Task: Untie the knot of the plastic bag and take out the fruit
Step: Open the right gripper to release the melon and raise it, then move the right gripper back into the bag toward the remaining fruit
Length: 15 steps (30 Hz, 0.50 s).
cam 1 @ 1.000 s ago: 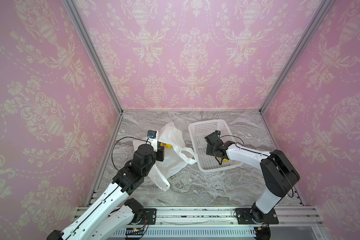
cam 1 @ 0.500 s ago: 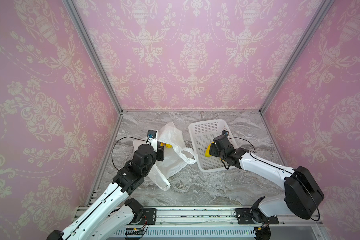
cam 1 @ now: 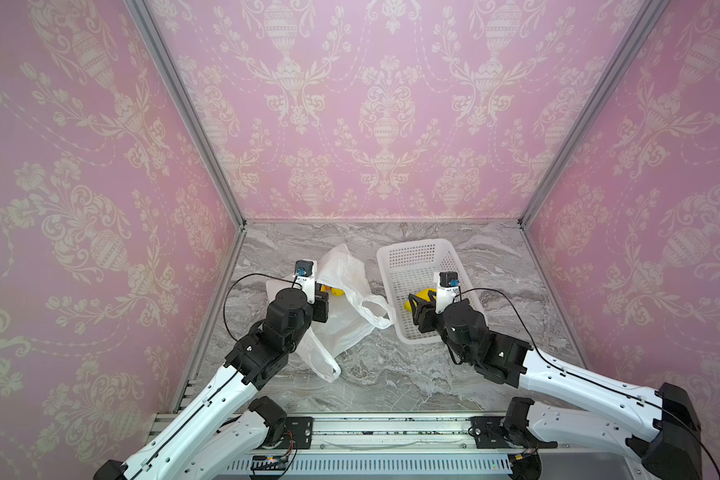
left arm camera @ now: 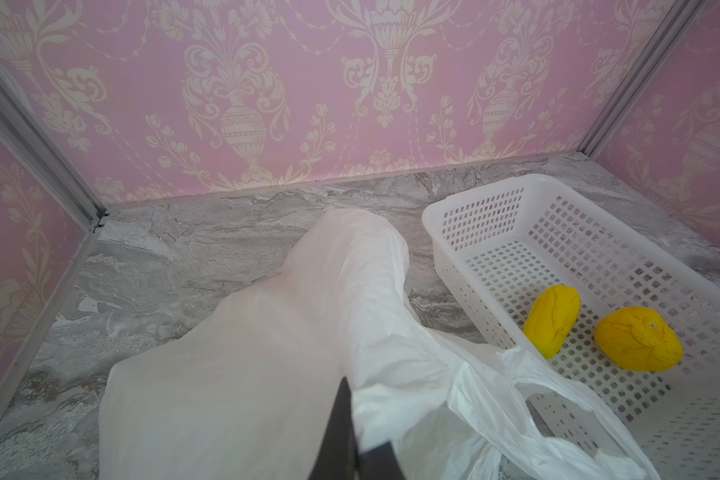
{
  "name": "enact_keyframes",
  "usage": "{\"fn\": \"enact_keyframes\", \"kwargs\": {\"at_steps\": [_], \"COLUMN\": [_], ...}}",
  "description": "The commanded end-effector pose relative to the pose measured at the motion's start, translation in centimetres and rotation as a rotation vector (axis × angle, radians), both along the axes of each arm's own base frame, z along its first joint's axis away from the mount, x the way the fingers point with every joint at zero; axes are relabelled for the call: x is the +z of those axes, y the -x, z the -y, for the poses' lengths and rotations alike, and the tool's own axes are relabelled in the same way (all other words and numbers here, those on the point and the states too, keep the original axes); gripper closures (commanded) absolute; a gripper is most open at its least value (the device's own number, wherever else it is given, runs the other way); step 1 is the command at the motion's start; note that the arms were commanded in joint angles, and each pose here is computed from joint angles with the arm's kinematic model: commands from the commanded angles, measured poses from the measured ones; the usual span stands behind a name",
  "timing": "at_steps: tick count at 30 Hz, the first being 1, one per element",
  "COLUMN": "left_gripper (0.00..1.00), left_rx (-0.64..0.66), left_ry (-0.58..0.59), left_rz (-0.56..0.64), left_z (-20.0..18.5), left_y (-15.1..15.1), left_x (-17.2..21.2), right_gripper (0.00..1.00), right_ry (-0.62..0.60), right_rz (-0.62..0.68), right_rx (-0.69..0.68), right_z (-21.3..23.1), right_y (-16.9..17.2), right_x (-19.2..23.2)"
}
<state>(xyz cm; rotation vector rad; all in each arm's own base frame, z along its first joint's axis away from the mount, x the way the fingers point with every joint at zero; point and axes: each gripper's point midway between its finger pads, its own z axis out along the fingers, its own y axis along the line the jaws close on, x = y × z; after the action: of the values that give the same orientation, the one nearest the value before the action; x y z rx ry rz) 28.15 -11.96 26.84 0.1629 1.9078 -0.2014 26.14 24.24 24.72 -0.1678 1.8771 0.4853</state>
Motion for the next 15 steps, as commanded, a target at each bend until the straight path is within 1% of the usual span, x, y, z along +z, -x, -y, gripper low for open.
{"fn": "enact_keyframes", "kwargs": {"at_steps": [1, 5, 8, 11, 15], "left_gripper": [1.00, 1.00, 1.00, 1.00, 1.00], "left_rx": [0.030, 0.032, 0.029, 0.026, 0.023], "left_ry": [0.002, 0.005, 0.001, 0.006, 0.014], "left_rz": [0.002, 0.006, -0.001, 0.003, 0.012], "left_z": [-0.6, -0.7, -0.6, -0.6, -0.5], "left_y": [-0.1, 0.0, -0.1, 0.0, 0.1], "left_x": [0.0, 0.0, -0.2, 0.0, 0.2], "right_gripper": [0.47, 0.52, 0.53, 0.55, 0.62], "right_ry": [0.035, 0.091, 0.118, 0.139, 0.174], "right_rz": [0.120, 0.198, 0.225, 0.218, 0.179], "right_rx": [0.157, 0.347, 0.449, 0.508, 0.524], "right_z": [-4.1, -9.5, -12.7, -15.4, -18.4], "right_y": [1.9, 5.3, 7.0, 7.7, 7.3], "right_x": [2.1, 3.0, 1.9, 0.7, -1.3]}}
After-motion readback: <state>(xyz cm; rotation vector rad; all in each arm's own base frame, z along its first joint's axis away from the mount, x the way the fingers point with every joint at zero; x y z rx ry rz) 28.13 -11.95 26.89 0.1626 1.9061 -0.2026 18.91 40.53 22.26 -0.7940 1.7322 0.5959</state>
